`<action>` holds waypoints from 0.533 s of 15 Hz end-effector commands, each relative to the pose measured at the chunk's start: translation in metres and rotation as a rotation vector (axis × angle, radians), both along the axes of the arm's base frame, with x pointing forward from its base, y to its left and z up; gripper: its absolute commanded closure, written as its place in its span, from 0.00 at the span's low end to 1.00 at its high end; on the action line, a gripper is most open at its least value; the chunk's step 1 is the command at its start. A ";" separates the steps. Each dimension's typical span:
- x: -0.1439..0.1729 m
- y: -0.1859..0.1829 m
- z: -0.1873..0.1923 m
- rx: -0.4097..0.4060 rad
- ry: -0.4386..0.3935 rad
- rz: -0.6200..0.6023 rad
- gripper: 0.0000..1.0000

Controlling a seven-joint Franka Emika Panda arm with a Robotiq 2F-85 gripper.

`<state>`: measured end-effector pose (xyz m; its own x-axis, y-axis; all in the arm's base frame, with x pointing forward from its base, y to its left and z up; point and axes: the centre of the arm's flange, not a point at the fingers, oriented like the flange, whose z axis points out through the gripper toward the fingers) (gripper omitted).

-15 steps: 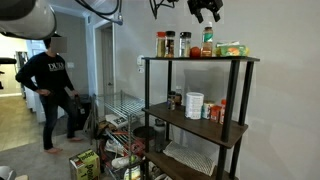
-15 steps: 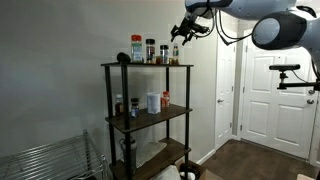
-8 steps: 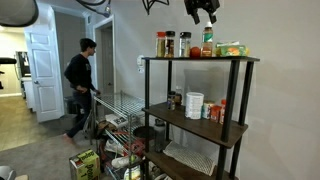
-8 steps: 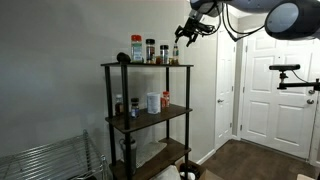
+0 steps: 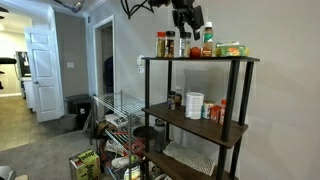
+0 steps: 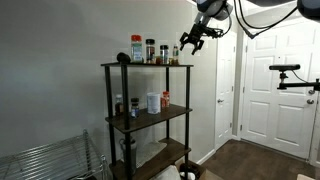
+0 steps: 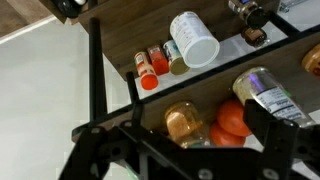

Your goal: Pick up the clear spice bottle with a white lid and put it on the top shelf

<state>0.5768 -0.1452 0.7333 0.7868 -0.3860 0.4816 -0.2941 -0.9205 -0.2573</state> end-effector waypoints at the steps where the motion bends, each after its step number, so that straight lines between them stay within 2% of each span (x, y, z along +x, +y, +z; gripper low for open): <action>1: -0.028 0.015 -0.039 0.045 0.037 0.062 0.00; 8: -0.031 0.024 -0.087 0.143 0.126 0.099 0.00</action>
